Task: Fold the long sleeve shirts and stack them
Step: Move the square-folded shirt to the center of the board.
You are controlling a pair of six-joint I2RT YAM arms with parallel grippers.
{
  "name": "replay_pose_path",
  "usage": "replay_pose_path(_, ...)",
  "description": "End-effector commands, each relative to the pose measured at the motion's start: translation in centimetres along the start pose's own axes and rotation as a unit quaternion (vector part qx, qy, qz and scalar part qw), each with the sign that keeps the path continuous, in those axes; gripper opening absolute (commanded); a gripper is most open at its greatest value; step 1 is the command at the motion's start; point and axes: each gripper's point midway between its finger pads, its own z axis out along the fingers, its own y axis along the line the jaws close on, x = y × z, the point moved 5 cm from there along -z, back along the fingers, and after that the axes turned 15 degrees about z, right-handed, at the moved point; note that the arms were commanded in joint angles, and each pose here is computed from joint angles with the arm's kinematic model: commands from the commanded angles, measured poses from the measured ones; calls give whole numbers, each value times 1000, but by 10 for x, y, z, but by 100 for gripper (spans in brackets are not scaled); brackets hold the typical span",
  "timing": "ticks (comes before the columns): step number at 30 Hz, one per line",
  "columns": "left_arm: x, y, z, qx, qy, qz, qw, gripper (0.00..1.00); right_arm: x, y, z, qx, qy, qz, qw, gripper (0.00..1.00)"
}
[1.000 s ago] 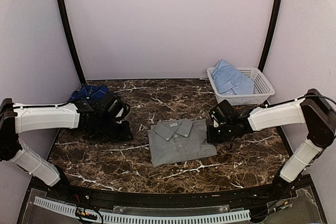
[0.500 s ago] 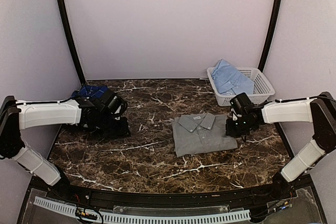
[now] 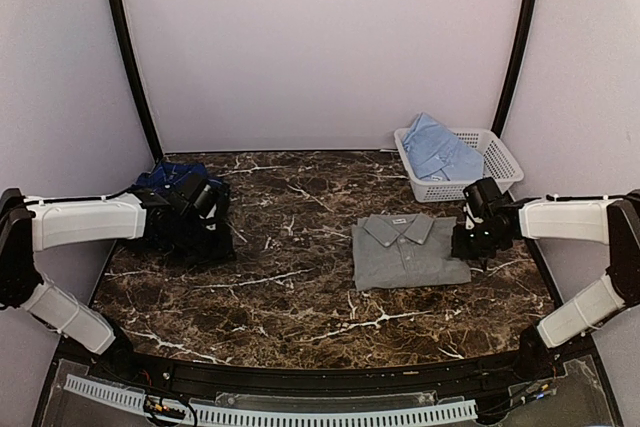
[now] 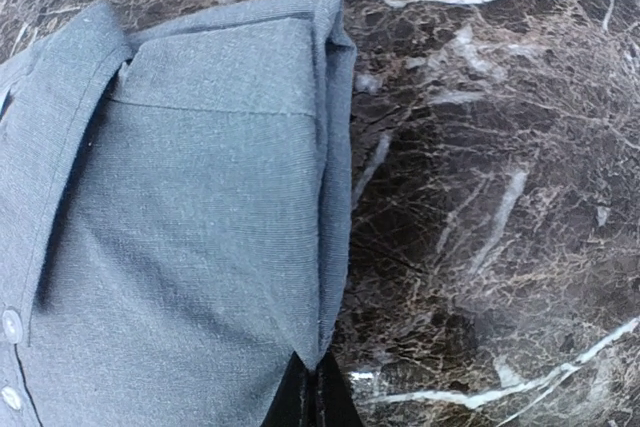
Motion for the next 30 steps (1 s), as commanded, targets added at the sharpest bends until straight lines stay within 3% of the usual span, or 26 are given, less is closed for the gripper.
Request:
replay_pose_path(1, 6, 12, -8, -11, -10, -17, 1000, 22, -3, -11, -9, -6, -13, 6, 1000, 4)
replay_pose_path(5, 9, 16, -9, -12, -13, -25, 1000, 22, -7, -12, -17, -13, -21, 11, 1000, 18)
replay_pose_path(11, 8, 29, -14, -47, -38, -45, 997, 22, -21, 2, -47, -66, -60, 15, 996, 75)
replay_pose_path(14, 11, 36, -18, -60, -52, -61, 995, 22, -32, 11, -70, -102, -91, 15, 990, 96)
replay_pose_path(22, 10, 57, -23, -76, -115, -142, 980, 35, -59, 28, -127, -185, -181, 35, 965, 99)
replay_pose_path(30, -8, 77, -15, -72, -151, -191, 967, 43, -77, 32, -149, -194, -224, 55, 953, 99)
